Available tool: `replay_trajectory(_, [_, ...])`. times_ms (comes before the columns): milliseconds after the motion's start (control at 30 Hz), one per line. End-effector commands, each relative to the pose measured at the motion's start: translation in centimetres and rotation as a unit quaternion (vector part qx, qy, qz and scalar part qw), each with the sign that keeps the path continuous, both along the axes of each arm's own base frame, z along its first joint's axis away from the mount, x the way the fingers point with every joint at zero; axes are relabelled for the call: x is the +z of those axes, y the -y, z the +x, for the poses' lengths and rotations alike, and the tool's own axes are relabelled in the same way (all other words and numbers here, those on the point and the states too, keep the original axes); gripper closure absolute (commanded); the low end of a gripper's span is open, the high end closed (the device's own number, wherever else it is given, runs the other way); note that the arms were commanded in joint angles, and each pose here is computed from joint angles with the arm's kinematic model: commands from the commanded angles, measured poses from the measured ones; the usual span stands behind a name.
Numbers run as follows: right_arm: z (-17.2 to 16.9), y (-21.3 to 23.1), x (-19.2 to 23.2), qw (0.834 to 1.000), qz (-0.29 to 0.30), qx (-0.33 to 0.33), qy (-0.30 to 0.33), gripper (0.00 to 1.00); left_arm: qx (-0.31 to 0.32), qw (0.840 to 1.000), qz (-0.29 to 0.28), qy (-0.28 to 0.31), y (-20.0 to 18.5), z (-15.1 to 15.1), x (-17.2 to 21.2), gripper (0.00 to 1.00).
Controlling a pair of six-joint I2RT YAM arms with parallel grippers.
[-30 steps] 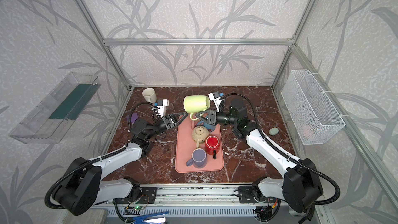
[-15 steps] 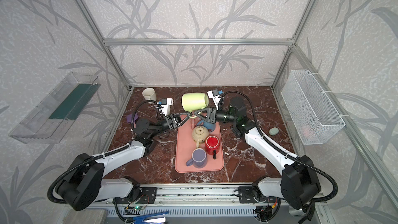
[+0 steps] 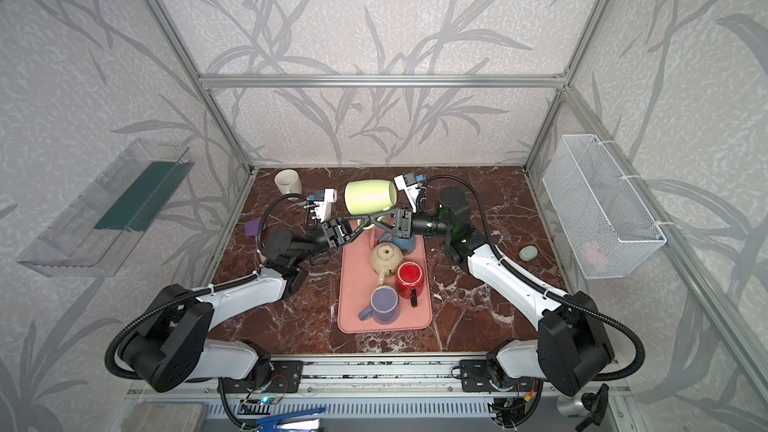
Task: Turn the mug right side up
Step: 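Close the left gripper on the green mug's rim beside the right gripper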
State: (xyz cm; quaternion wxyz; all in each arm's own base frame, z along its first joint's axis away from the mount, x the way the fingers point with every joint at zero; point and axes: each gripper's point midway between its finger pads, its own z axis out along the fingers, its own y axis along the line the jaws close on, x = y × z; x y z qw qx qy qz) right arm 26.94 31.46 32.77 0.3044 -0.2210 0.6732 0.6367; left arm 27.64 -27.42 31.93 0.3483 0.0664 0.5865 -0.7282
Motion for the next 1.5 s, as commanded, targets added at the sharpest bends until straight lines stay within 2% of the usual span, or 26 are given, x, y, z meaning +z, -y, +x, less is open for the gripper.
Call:
replay_trajectory(0, [-1.1, -0.1, 3.1, 0.996, 0.040, 0.018, 0.074, 1.00, -0.015, 0.999, -0.018, 0.029, 0.1, -0.7, 2.0, 0.68])
replay_trajectory(167, [-1.1, -0.1, 2.9, 0.996, 0.040, 0.017, 0.074, 1.00, -0.009, 1.000, -0.016, 0.023, 0.0, -0.6, 1.5, 0.82])
replay_trajectory(367, [-1.0, -0.1, 2.6, 0.997, 0.037, 0.016, 0.071, 1.00, -0.007, 1.000, -0.012, 0.022, 0.0, -0.6, 1.2, 0.92])
replay_trajectory(433, [-1.0, -0.1, 2.5, 0.997, 0.037, 0.016, 0.072, 1.00, -0.005, 1.000, -0.009, 0.021, 0.0, -0.5, 1.0, 1.00])
replay_trajectory(633, [-0.9, -0.1, 1.7, 0.997, 0.023, 0.011, 0.069, 1.00, 0.012, 1.000, 0.004, 0.025, -0.3, -0.7, 0.5, 1.00])
replay_trajectory(800, [-0.6, 0.0, 0.3, 0.998, 0.002, 0.003, 0.061, 0.81, 0.040, 0.998, 0.037, 0.021, -0.9, -0.6, -0.4, 1.00])
replay_trajectory(1100, [0.0, 0.1, -2.2, 0.998, -0.033, -0.014, 0.042, 0.59, 0.092, 0.993, 0.075, 0.009, -2.3, -0.5, -1.4, 1.00])
replay_trajectory(1467, [0.4, 0.4, -4.7, 0.997, -0.064, -0.028, 0.034, 0.53, 0.165, 0.981, 0.097, -0.030, -5.1, 0.5, -3.5, 1.00])
